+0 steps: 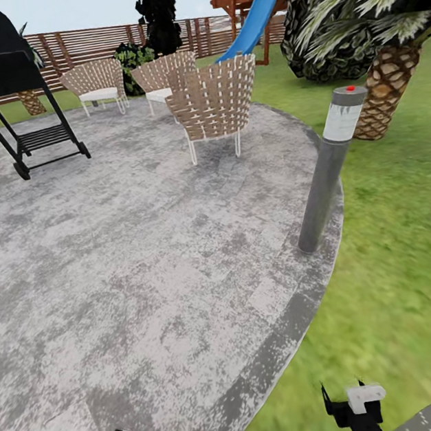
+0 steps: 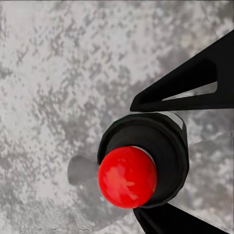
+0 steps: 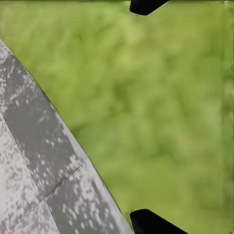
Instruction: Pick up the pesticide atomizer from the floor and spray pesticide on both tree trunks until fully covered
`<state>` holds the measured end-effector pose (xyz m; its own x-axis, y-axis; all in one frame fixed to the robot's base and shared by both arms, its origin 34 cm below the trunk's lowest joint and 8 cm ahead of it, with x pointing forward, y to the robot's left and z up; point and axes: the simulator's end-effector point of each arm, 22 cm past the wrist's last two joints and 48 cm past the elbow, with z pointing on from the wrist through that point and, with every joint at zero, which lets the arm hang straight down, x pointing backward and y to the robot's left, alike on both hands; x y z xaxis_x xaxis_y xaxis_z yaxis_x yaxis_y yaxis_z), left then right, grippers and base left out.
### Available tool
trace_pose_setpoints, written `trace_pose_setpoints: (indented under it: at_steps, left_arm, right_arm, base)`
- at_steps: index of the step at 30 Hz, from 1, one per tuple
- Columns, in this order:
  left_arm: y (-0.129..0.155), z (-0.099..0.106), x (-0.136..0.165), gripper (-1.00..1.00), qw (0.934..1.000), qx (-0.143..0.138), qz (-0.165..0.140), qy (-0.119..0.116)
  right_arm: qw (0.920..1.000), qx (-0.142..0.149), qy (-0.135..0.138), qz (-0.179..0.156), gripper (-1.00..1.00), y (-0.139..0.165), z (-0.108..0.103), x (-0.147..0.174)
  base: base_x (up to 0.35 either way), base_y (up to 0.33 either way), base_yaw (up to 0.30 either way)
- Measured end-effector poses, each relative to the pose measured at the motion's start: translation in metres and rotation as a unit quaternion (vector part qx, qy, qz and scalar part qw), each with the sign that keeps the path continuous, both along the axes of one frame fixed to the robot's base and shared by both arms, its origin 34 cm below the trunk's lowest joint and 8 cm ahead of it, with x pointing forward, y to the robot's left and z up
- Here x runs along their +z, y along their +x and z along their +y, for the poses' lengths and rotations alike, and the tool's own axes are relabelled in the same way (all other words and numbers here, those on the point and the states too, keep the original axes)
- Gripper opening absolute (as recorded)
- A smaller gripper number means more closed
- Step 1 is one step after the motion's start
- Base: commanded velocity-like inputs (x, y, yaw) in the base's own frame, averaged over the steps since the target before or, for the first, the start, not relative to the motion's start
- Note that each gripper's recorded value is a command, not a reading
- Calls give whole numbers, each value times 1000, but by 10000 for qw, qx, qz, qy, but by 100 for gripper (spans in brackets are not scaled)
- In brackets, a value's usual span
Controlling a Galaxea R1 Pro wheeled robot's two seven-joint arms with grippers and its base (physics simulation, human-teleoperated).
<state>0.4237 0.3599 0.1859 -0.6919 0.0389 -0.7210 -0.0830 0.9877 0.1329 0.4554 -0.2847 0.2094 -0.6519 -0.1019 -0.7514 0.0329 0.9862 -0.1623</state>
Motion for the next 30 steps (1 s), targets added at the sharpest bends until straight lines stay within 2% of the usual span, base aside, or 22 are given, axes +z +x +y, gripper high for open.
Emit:
trace_pose_setpoints:
  at_steps: [5, 13, 30]
  left_arm:
    - [1, 6, 7, -100, 9999, 108, -83, 13]
    - [10, 6, 18, -100, 9997, 114, -231, 10]
    - [29, 5, 45, -100, 9983, 117, -565, -4]
  right_arm:
    - [9994, -14, -11, 356, 100, -30, -1, -16]
    - [9990, -21, -9, 448, 100, -40, -1, -17]
    - [9998, 17, 11, 178, 100, -24, 2, 5]
  base:
    - [0, 0, -10]
    - [0, 0, 0]
    - [0, 0, 0]
